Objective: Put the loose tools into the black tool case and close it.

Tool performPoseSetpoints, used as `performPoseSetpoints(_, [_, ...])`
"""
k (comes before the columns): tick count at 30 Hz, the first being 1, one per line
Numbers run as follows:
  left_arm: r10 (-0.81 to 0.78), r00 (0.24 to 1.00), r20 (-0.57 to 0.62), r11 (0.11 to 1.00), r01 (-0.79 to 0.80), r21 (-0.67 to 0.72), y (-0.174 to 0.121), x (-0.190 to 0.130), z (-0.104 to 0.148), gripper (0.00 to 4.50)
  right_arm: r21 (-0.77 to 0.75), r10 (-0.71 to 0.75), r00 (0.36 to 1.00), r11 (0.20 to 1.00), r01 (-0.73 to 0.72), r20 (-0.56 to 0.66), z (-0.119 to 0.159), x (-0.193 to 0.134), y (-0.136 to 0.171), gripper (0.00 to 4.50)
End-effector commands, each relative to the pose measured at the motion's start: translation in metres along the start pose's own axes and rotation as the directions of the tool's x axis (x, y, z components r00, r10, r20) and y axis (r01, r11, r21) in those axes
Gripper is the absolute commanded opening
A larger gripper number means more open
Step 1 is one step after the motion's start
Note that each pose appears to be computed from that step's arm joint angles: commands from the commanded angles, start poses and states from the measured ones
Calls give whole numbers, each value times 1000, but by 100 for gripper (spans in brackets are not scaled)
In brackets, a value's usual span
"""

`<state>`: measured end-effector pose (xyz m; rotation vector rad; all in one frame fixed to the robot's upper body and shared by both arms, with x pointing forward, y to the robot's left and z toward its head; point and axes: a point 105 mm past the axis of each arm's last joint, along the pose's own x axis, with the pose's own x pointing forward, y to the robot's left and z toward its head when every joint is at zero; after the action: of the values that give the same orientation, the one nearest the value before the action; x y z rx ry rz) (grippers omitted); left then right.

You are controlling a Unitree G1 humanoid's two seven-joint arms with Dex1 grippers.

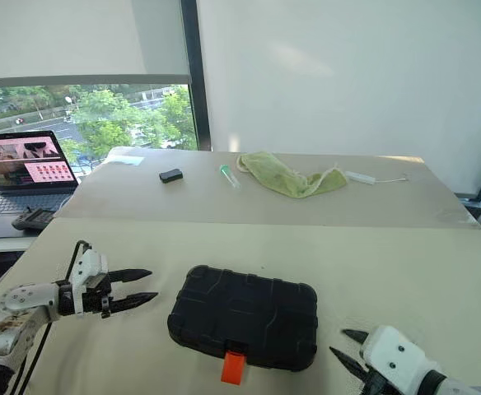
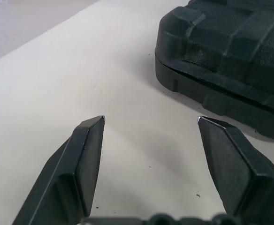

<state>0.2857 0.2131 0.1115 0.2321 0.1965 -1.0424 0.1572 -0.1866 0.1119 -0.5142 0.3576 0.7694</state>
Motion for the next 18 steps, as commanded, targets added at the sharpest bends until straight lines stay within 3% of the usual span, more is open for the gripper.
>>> performPoseSetpoints(1, [-27,999,39,999,28,-16,2,19,25,156,75,214,977,974,-213,0,7,4,35,43])
performPoseSetpoints(2, [-29,999,42,999,30,-20,4,26,30,117,96,262,965,961,-260,1,8,5,42,8])
performPoseSetpoints(4, [-27,999,47,1000,27,0,8,42,42,39,117,342,939,933,-339,-10,7,6,54,0])
performPoseSetpoints(6, [-21,999,42,1000,20,17,14,65,54,10,139,392,920,911,-388,-1,7,11,60,0])
performPoseSetpoints(12, [-35,997,73,997,30,64,9,106,78,10,124,275,959,952,-281,63,10,53,31,0])
performPoseSetpoints(18, [-54,994,90,996,47,73,3,99,87,10,103,153,986,982,-160,73,17,74,-19,0])
